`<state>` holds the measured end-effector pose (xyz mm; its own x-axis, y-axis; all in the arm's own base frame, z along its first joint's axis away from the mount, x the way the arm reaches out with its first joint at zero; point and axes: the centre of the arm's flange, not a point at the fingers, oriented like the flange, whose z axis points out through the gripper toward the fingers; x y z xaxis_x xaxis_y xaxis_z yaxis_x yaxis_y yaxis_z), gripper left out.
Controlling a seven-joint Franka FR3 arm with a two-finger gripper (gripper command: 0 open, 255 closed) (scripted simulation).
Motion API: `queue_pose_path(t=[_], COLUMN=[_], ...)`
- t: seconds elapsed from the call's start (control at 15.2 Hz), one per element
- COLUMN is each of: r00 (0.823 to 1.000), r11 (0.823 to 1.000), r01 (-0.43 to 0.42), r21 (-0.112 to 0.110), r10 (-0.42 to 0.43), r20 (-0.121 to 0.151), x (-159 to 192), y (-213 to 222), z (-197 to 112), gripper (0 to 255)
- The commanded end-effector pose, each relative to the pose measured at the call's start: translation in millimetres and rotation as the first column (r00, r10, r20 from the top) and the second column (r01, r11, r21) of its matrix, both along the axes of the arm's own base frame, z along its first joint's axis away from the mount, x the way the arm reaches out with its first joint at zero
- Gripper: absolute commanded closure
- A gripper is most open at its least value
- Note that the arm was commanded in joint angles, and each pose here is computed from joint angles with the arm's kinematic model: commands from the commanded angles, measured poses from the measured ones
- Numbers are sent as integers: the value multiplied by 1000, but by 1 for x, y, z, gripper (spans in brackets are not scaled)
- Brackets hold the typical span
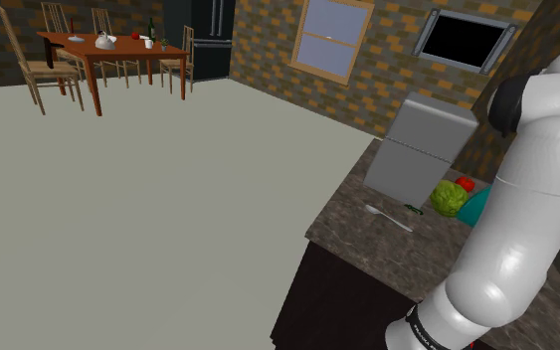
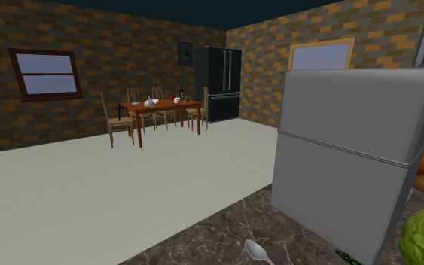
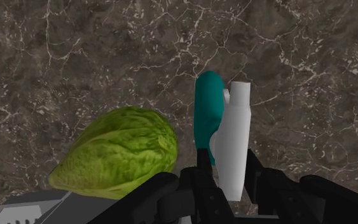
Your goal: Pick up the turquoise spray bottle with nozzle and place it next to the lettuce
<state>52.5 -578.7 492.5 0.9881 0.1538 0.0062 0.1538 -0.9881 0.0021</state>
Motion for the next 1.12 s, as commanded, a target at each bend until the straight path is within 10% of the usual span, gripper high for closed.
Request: queue_pose_path(t=[0.0,1.06], r00=[1000,1000], r11=[1000,1000], r01=[0,0], r21=[-1,-1], r10=[0,0], r20=[0,0], x=[-1,-1], y=[-1,-1], z=[-10,-62], gripper=[255,255])
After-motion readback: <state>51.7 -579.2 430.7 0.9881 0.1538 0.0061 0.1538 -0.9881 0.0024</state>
